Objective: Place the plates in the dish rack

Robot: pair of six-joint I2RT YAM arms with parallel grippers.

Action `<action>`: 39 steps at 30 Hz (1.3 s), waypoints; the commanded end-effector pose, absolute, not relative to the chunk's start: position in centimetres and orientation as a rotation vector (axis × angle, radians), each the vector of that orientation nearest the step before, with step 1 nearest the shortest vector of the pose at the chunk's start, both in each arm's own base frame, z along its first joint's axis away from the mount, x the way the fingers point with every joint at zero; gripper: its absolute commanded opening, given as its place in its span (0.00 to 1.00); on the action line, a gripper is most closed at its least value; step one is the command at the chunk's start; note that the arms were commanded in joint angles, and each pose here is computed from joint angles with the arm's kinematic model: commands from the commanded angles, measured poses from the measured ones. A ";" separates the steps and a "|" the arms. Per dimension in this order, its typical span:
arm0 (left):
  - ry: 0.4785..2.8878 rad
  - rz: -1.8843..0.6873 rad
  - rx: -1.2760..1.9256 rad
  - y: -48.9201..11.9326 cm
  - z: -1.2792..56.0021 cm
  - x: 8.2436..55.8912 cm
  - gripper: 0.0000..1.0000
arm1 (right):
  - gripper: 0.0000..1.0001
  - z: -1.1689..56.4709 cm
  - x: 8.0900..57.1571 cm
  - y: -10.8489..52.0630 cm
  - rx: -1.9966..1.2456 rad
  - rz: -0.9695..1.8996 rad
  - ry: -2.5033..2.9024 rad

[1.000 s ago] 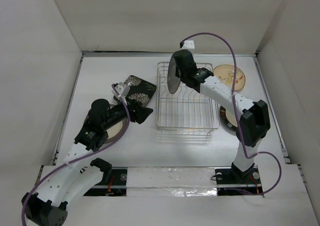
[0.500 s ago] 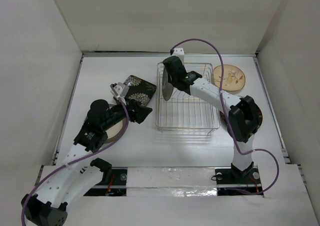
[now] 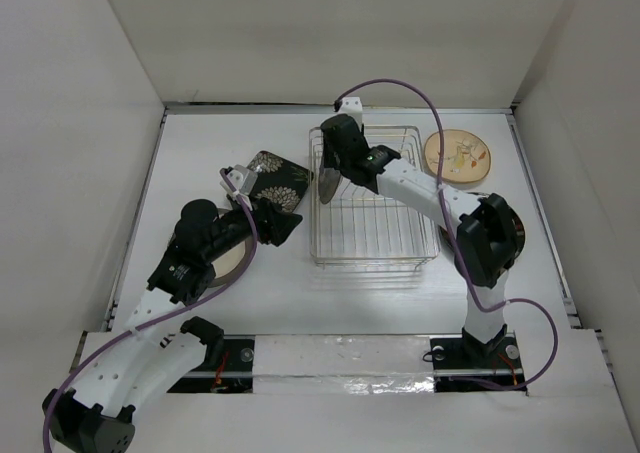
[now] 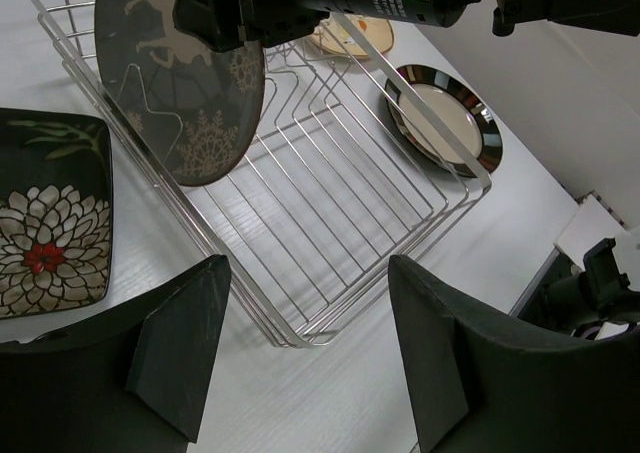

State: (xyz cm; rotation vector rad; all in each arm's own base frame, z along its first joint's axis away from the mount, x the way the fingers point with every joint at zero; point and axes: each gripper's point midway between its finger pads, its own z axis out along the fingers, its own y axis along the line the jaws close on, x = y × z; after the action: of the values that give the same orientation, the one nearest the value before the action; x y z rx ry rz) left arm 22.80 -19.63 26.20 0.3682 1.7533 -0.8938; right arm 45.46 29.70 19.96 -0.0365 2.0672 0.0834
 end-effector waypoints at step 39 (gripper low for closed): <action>1.581 -0.905 0.409 -19.6 31.2 20.6 0.42 | 0.85 11.3 23.5 -15.5 1.348 -0.081 1.554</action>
State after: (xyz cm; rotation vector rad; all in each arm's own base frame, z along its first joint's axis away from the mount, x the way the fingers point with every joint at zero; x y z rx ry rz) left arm 20.88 -19.78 28.05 0.4042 1.6762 -0.9090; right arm 22.70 -16.03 11.66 1.3683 1.5129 -0.1986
